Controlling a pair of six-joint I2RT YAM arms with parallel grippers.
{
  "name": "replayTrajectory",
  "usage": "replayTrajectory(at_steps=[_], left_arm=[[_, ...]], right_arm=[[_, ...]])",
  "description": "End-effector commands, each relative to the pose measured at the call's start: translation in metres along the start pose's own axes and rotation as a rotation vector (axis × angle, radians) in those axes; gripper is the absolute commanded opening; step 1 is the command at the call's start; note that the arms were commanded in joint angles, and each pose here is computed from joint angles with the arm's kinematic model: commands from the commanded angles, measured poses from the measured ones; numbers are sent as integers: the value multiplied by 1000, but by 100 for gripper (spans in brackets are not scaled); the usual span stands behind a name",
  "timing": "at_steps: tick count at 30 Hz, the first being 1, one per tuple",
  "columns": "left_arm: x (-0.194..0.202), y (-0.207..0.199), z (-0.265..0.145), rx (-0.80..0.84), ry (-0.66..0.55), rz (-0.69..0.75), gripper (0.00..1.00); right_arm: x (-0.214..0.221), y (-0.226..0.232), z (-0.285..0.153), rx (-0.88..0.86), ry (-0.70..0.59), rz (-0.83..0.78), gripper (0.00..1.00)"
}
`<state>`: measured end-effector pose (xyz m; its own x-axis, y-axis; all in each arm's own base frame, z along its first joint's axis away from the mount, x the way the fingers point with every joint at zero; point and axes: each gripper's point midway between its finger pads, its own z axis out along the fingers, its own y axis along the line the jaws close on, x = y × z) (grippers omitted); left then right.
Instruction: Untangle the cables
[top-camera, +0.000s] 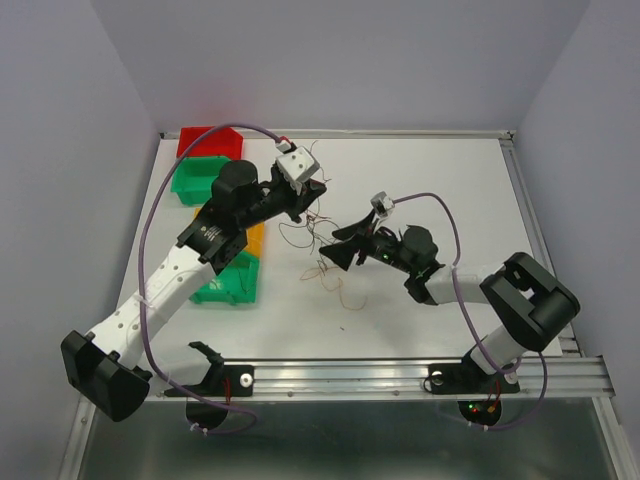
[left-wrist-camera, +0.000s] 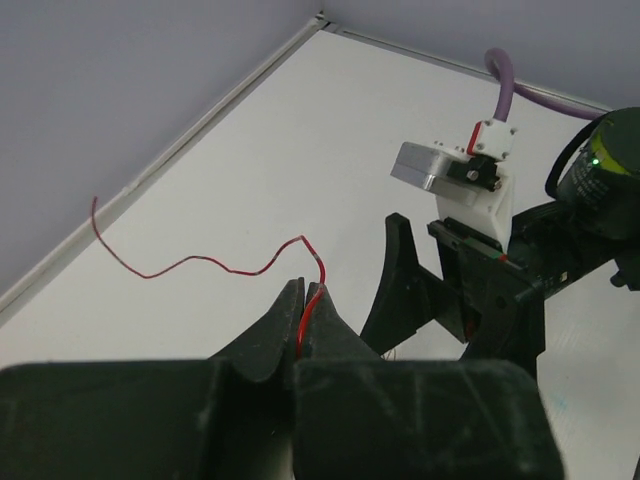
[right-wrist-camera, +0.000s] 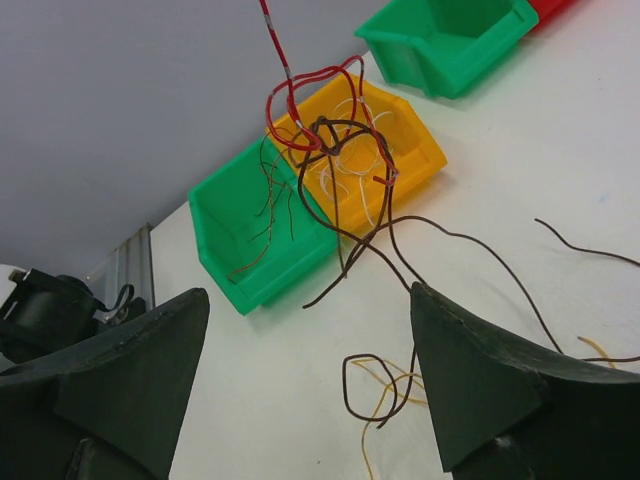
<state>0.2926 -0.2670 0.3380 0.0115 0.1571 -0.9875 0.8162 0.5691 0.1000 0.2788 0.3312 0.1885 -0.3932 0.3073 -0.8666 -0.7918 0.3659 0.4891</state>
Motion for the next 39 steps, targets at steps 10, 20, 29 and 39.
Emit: replayTrajectory(at_steps=[10,20,29,39], left_arm=[[-28,-53,-2,328,-66,-31,0],[-48,33,-29,-67,-194,-59,0],[-62,152,-124,-632,-382,-126,0],[-85,198,-184,-835,-429,-83,0]], right_arm=[[-13,0,36,32,-51,-160,83],[-11,-56,33,355,-47,-73,1],[-32,-143,-36,878,-218,86,1],[-43,-189,-99,1212,-333,219,1]])
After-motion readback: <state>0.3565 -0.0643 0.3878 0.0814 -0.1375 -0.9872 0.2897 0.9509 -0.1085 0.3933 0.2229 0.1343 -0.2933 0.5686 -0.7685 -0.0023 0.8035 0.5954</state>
